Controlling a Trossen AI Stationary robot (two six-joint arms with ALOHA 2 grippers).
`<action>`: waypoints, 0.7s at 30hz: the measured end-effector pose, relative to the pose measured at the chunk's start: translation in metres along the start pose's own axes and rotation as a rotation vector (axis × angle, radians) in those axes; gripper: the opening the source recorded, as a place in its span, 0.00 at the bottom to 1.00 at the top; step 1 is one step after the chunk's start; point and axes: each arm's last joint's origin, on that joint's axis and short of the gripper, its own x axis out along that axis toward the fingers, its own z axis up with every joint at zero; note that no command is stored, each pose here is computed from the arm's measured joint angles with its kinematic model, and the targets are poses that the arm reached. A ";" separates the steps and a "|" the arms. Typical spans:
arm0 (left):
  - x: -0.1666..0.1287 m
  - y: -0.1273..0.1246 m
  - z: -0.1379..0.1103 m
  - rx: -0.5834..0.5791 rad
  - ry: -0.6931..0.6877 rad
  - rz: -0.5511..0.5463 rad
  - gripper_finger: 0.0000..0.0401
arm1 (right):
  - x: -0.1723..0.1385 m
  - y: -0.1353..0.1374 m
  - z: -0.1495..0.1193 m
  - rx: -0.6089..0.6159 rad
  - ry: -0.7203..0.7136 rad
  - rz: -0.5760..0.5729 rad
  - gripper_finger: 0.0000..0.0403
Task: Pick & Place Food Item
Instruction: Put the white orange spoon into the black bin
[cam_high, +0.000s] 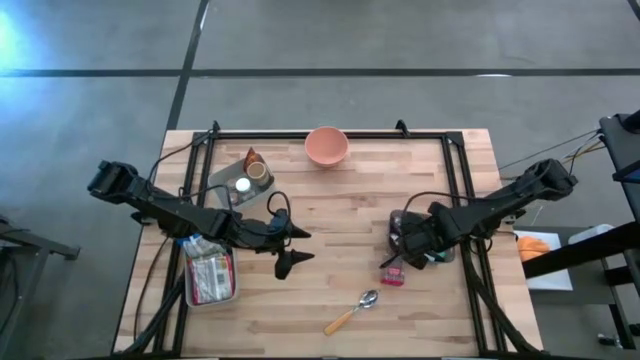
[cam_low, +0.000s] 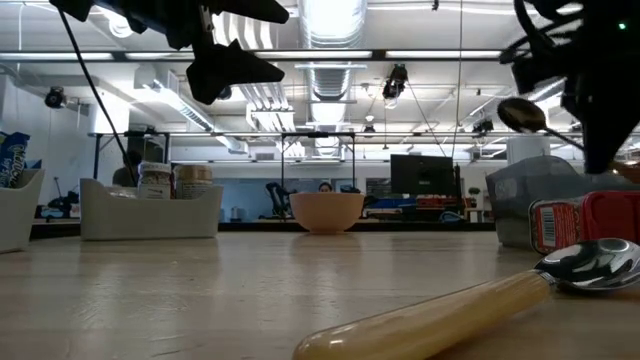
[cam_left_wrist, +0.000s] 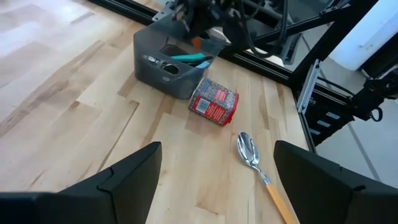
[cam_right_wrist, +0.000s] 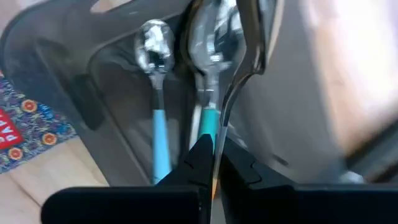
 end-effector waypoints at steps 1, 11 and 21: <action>0.000 0.000 0.000 0.000 -0.001 0.000 0.78 | 0.005 -0.001 -0.002 0.005 -0.005 0.024 0.02; 0.000 0.000 0.000 0.000 -0.003 0.007 0.78 | 0.041 -0.015 -0.023 0.056 0.049 0.007 0.02; 0.000 0.001 0.001 -0.003 -0.020 0.034 0.78 | 0.055 -0.020 -0.030 0.056 0.070 -0.018 0.02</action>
